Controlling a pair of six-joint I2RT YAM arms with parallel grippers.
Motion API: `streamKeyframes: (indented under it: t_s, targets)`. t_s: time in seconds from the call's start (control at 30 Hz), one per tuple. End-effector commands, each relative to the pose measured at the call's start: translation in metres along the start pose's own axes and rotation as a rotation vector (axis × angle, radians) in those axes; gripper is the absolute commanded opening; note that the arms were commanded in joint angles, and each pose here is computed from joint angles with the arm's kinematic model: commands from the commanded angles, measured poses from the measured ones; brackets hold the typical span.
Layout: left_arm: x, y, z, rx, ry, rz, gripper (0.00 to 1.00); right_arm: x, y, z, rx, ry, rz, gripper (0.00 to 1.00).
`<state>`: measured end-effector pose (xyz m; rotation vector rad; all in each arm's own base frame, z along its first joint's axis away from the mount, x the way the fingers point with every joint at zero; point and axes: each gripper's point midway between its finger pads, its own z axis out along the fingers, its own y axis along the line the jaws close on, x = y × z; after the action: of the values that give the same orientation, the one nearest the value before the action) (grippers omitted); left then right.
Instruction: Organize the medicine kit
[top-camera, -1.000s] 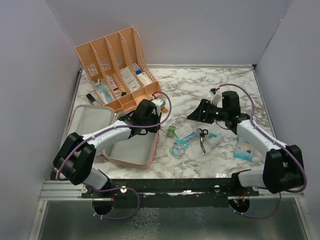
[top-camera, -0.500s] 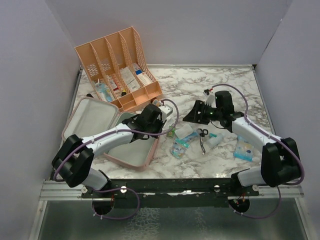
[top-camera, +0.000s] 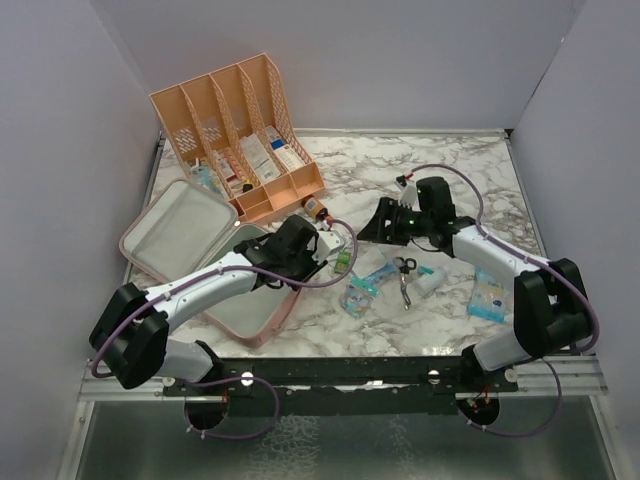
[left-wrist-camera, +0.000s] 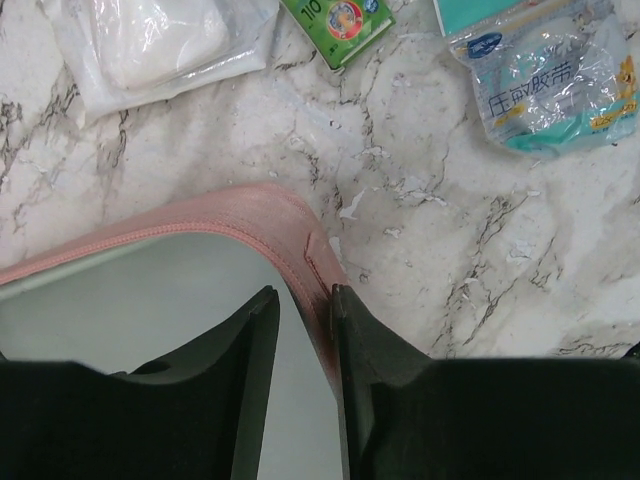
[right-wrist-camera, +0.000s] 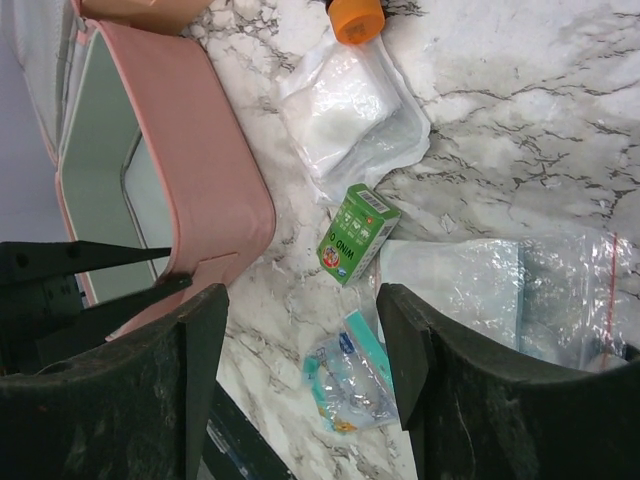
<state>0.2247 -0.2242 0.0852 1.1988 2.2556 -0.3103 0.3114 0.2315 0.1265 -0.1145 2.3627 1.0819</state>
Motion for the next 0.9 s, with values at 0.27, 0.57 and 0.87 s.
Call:
streamKeyframes:
  t_s: [0.27,0.57,0.87]
  targets:
    - [-0.037,0.01,-0.031,-0.062,-0.133,-0.035,0.75,-0.038,0.005,0.05,0.017,-0.062,-0.201,0.73]
    - [-0.095,0.056,-0.122,-0.329,-0.654,-0.266,0.9,-0.057,0.012,0.112,0.07,-0.026,-0.372,0.73]
    - [-0.092,0.061,-0.16,-0.332,-0.87,-0.546,0.99,-0.066,-0.012,0.161,0.226,0.044,-0.508,0.73]
